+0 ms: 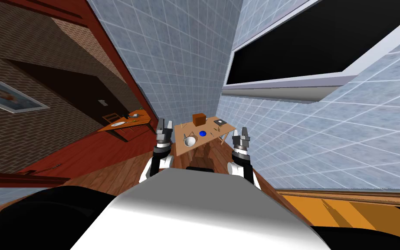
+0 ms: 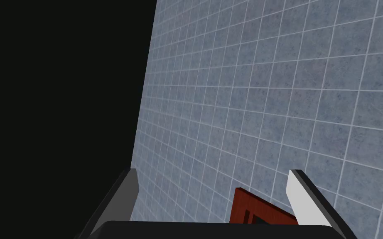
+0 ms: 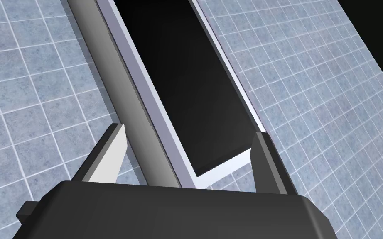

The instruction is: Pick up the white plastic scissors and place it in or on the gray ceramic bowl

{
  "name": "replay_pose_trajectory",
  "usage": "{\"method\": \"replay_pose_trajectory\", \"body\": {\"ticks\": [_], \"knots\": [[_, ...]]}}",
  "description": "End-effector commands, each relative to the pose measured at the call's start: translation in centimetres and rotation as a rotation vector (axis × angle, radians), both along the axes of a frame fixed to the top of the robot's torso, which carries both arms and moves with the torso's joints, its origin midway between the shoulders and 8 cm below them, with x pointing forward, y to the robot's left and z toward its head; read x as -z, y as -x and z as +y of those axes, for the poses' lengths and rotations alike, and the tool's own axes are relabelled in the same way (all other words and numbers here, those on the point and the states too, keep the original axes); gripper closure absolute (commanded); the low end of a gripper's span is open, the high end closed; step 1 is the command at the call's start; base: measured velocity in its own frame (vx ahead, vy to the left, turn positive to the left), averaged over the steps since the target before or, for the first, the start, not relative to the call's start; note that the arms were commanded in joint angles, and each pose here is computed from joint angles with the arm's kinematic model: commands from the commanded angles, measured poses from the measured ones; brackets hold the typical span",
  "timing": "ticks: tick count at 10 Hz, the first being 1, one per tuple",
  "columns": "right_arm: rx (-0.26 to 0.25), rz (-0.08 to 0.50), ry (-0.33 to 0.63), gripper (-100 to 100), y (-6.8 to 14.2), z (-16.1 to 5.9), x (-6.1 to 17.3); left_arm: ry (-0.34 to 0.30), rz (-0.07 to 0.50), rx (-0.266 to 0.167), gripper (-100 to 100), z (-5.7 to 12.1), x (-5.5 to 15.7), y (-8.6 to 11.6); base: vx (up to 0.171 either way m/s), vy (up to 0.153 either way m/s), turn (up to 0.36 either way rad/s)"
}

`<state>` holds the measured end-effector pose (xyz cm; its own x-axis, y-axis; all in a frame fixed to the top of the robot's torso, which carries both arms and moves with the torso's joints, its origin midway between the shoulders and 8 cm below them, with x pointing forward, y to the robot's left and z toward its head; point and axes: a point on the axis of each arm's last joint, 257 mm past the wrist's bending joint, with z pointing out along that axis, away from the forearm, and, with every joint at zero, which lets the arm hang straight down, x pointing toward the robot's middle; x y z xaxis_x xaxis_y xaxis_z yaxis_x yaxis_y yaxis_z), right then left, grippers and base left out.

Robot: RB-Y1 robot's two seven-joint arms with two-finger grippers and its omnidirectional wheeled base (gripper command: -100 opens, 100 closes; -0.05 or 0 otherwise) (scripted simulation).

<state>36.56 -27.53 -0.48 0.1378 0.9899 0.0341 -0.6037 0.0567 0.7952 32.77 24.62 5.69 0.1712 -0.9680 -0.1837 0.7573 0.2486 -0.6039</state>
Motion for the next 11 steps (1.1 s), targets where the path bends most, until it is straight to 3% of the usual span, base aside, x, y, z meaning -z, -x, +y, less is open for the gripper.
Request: {"method": "replay_pose_trajectory", "body": {"ticks": [1,5,8,9,11], "knots": [[0.000,0.000,0.000,0,0.0,0.0,0.0,-0.035,0.026,0.012,-100,-0.6,0.6,-0.8,-0.016,0.091,-0.102],[0.000,0.000,0.001,0,0.0,0.0,0.0,-0.102,0.106,0.017,-100,-1.8,2.6,-3.4,-0.068,0.236,-0.170],[0.000,0.000,0.001,0,0.0,0.0,0.0,-0.155,0.192,0.003,-100,-2.6,5.2,-6.2,-0.074,0.306,-0.234],[0.000,0.000,0.001,0,0.0,0.0,0.0,-0.155,0.192,0.003,-100,-2.6,5.2,-6.2,-0.048,0.226,-0.097],[0.000,0.000,0.000,0,0.0,0.0,0.0,-0.194,0.258,-0.013,-100,-3.2,7.4,-8.3,-0.068,0.196,-0.207]]}}
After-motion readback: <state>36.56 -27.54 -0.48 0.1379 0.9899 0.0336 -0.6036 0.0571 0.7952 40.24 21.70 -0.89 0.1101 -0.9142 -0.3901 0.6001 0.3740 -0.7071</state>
